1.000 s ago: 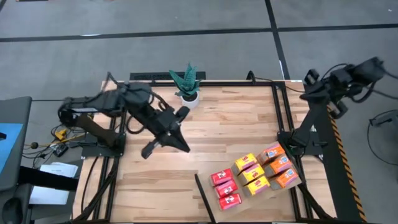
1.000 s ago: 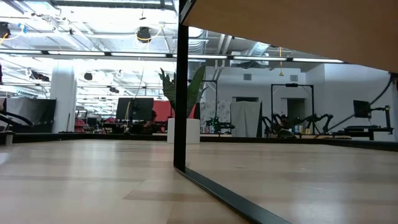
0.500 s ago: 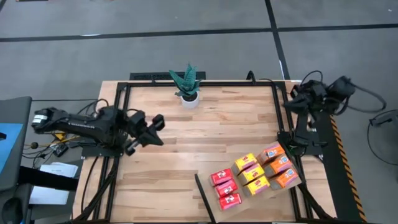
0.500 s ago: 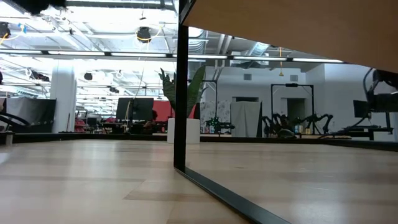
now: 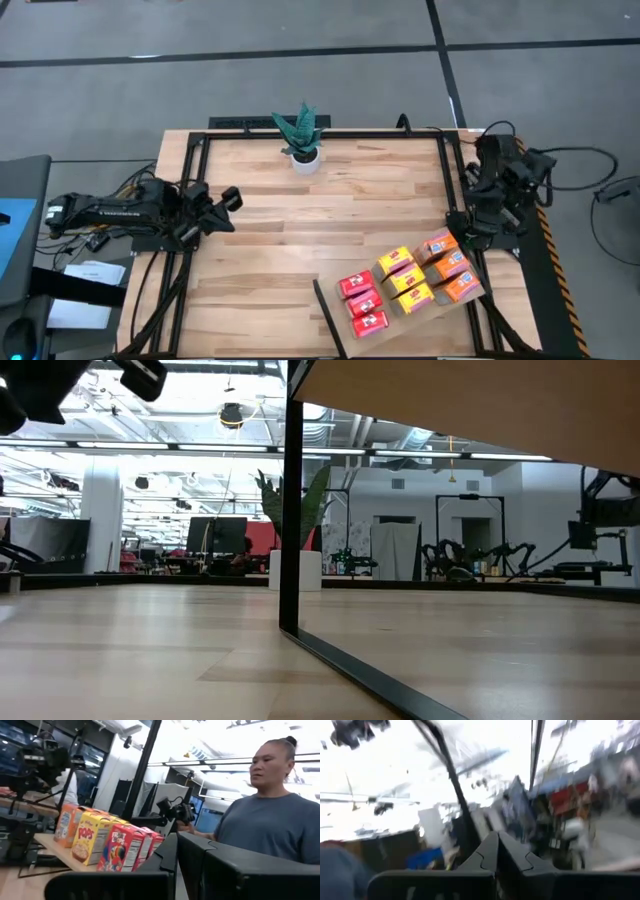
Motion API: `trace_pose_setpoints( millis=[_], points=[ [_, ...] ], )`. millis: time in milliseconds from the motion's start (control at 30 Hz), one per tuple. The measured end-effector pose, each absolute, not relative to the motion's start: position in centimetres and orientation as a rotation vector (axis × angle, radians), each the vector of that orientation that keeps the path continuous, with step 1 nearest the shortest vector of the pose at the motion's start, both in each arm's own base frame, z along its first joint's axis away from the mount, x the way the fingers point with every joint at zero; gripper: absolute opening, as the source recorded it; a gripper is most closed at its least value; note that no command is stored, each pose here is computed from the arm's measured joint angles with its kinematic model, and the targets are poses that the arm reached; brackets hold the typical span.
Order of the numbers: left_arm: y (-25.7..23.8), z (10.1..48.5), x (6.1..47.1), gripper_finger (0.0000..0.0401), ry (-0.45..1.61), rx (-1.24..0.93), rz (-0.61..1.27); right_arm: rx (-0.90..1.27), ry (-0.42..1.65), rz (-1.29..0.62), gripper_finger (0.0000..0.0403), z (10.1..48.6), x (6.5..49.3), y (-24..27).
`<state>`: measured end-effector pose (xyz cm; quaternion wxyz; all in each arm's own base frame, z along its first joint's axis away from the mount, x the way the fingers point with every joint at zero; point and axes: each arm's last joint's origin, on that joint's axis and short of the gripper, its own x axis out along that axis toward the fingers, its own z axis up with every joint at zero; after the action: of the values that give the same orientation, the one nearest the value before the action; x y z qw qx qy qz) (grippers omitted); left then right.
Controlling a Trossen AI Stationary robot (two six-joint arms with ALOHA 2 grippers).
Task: Stack cereal on shelf
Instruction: Return to Home Position
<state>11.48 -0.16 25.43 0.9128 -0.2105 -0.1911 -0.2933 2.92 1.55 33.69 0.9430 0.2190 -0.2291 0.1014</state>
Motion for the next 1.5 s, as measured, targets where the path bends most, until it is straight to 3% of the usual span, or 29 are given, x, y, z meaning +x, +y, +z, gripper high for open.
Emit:
trace_pose_setpoints(
  millis=[133, 633, 867, 1000, 1200, 1500],
  points=[
    [0.3, 25.5, 10.8, 0.0000, -0.395, -0.436, -0.588, 0.391, -0.542, 0.159, 0.0029, 34.3, 3.0, 1.7],
    [1.5, 25.3, 10.5, 0.0000, -0.350, -0.485, -0.535, 0.440, -0.489, 0.049, 0.0035, 34.6, 7.1, 4.5],
    [1.8, 25.3, 10.5, 0.0000, -0.348, -0.477, -0.522, 0.288, -0.227, 0.005, 0.0029, 36.6, 10.4, 3.6],
    [1.8, 25.3, 10.4, 0.0000, -0.345, -0.476, -0.521, 0.302, -0.173, -0.143, 0.0030, 37.3, 9.1, 0.7],
    [1.8, 25.3, 10.5, 0.0000, -0.332, -0.471, -0.530, 0.287, -0.135, -0.122, 0.0036, 35.5, 8.0, -1.2],
    [1.8, 25.1, 10.5, 0.0000, -0.316, -0.440, -0.541, 0.340, -0.060, -0.145, 0.0029, 29.3, 8.8, -2.9]
  ],
)
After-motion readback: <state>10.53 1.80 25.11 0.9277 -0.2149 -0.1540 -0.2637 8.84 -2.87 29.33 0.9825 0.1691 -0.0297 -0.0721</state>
